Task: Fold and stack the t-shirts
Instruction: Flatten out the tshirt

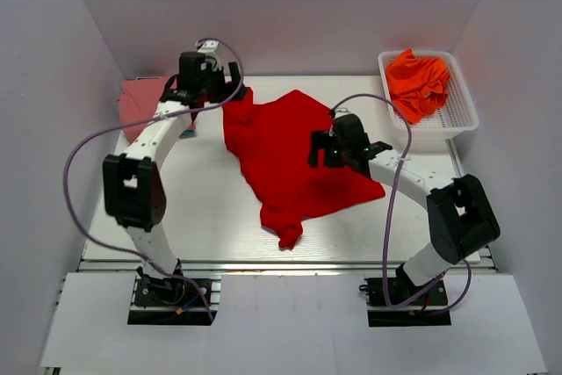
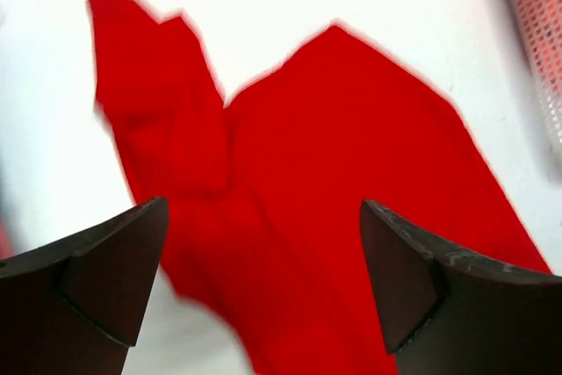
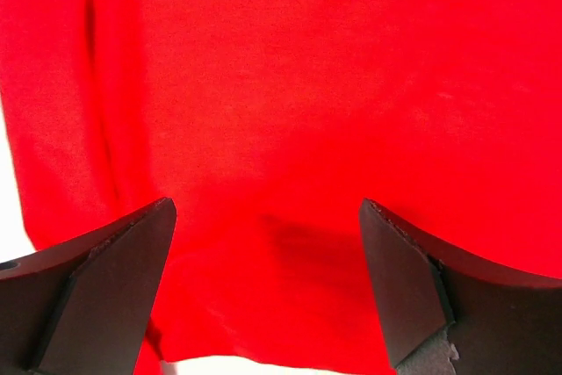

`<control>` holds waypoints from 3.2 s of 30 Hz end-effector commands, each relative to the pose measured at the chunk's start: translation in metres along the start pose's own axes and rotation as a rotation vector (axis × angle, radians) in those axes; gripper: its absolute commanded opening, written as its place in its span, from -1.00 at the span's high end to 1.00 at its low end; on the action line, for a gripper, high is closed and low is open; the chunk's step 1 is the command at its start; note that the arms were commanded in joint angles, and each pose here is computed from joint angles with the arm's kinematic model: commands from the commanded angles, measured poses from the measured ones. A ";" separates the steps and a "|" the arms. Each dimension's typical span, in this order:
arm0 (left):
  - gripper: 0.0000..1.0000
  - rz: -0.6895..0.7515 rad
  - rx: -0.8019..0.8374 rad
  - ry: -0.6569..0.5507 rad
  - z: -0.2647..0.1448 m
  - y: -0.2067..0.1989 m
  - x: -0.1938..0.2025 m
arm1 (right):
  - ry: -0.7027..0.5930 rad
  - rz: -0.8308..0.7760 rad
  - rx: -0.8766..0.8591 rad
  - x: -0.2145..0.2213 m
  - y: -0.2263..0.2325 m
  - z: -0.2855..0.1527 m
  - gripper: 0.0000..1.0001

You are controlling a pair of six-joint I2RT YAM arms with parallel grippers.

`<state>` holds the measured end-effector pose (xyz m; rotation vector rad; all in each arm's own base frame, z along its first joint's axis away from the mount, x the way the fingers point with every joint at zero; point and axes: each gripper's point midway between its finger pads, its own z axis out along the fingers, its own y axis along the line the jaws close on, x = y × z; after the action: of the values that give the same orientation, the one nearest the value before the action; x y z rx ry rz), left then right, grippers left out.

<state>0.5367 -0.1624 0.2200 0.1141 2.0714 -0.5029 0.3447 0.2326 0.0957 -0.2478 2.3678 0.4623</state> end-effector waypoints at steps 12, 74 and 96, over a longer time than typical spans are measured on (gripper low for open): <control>-0.82 -0.192 0.058 0.261 -0.116 -0.011 0.224 | 0.060 0.181 0.183 0.028 -0.072 -0.017 -0.81; 0.64 -0.325 -1.039 0.480 -0.236 0.112 0.243 | 0.135 0.285 0.224 0.069 -0.098 -0.007 -0.81; -1.00 -0.266 -0.624 0.199 -0.156 0.088 0.136 | -0.021 0.091 0.097 -0.022 -0.065 0.011 -0.81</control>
<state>0.3072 -0.0066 0.1135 -0.7205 2.4908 0.2524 0.3576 0.1546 0.0708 0.0289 2.4573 0.3435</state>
